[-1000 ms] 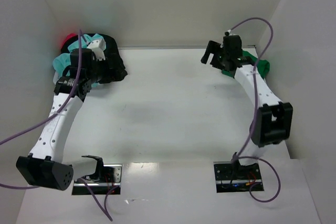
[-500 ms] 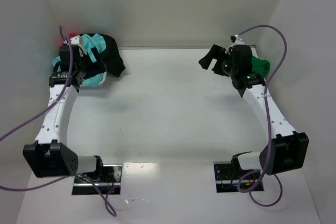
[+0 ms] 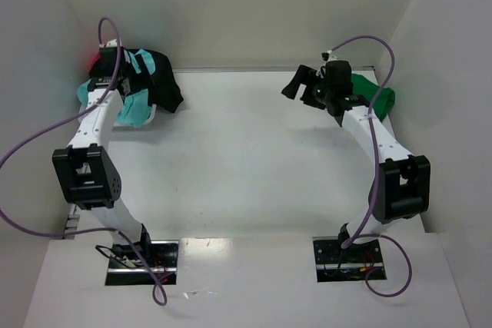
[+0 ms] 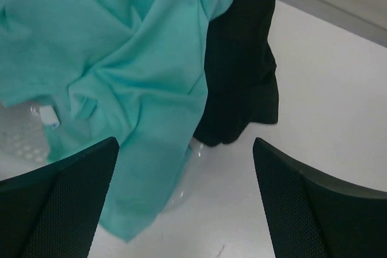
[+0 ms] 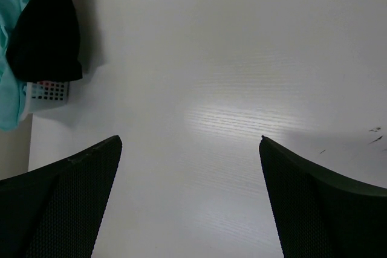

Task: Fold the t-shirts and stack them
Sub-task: Put the neatly folded tshirt into the corner of the board with the right arm

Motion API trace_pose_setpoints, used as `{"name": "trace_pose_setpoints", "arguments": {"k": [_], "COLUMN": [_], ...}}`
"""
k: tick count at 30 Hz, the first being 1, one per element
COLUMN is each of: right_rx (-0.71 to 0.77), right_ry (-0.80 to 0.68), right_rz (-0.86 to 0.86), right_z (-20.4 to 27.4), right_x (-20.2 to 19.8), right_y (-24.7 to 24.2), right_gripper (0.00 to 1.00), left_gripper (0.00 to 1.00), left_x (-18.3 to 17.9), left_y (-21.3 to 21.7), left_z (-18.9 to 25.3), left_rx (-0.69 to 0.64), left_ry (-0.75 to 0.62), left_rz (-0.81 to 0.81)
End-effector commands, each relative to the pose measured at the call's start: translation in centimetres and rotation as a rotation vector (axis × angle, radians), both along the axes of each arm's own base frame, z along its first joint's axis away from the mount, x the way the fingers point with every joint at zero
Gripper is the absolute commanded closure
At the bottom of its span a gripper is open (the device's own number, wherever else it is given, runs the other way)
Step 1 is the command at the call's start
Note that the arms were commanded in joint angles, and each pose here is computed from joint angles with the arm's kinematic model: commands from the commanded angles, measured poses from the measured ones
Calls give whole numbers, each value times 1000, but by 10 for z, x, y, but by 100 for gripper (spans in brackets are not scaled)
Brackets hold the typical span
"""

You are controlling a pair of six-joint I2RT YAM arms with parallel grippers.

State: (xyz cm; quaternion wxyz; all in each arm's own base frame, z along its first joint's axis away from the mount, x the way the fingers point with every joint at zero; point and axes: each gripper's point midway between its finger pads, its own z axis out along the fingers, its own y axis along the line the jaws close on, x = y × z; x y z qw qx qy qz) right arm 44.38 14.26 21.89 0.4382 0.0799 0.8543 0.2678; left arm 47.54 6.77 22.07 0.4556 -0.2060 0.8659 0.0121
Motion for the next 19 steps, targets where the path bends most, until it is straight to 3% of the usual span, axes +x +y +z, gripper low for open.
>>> {"name": "trace_pose_setpoints", "arguments": {"k": [1,8,19], "right_rx": [-18,-32,-54], "right_ry": [-106,-84,-71], "right_rz": [-16,-34,-177], "right_z": [34,23,24], "right_x": [12,5,6], "right_y": [-2,-7,-33], "right_gripper": [0,0,0], "left_gripper": [1,1,1], "left_x": [37,67,43], "left_y": [16,32,3], "left_z": [24,2,19], "left_rx": [67,91,43], "left_ry": [-92,-51,-130], "left_rz": [13,76,-67]}}
